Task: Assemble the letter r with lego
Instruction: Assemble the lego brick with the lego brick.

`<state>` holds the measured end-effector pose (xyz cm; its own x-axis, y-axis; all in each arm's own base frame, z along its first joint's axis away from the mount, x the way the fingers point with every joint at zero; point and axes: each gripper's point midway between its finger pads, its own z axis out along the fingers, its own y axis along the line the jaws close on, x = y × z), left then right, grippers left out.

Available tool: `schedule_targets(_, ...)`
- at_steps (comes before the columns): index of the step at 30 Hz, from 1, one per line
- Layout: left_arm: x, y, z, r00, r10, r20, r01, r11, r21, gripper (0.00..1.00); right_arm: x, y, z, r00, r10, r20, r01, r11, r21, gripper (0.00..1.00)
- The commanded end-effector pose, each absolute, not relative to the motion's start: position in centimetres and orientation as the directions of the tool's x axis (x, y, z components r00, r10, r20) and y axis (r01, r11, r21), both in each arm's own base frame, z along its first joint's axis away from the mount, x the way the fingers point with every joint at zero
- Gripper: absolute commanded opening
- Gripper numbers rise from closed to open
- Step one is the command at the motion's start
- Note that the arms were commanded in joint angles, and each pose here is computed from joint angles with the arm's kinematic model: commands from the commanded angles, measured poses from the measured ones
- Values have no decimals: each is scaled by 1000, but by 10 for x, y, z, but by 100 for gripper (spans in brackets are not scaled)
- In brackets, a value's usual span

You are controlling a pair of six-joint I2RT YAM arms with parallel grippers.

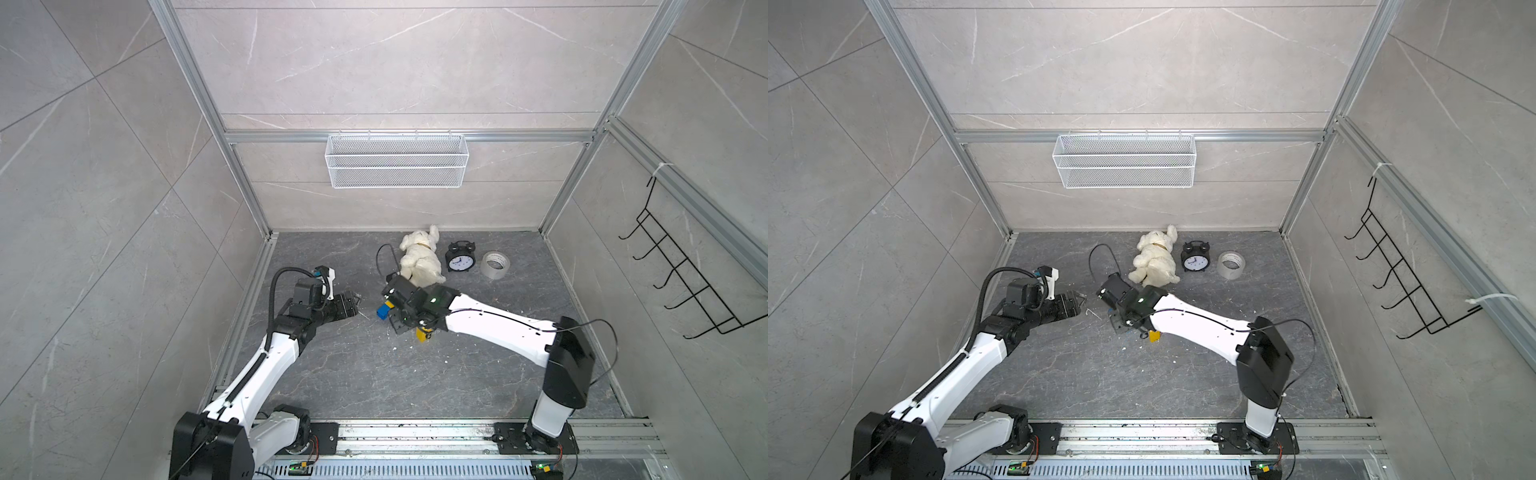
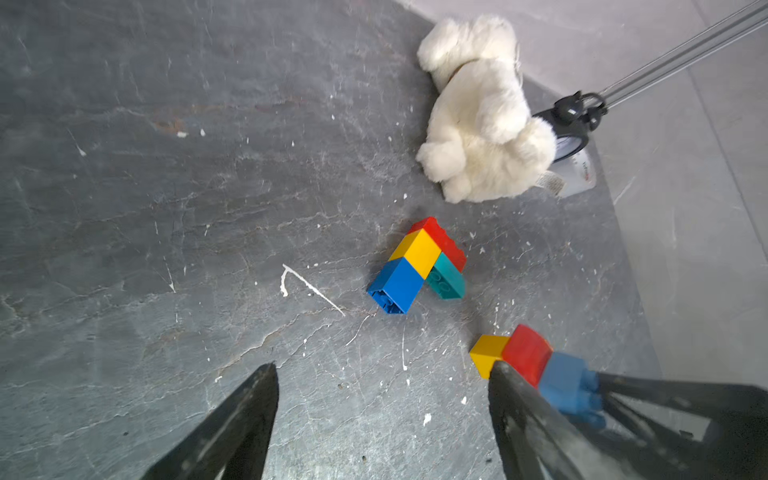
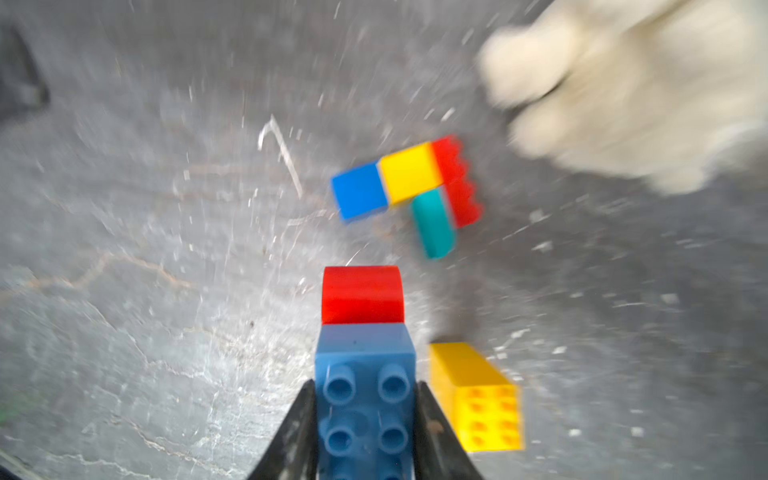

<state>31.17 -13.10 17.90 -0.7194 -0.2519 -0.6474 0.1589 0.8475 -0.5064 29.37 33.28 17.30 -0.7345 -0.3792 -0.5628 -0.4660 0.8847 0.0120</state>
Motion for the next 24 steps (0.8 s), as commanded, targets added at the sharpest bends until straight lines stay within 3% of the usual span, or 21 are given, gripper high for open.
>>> schedule_targets(1, 314, -128, 191, -670, -308, -676, 152, 834, -531, 83, 301, 314, 185, -717, -411, -563, -475, 879, -37, 25)
schedule_targets(24, 315, -133, 162, -733, -291, -615, 123, 832, -541, 84, 319, 296, 125, -777, -486, -400, -484, 868, -112, 25)
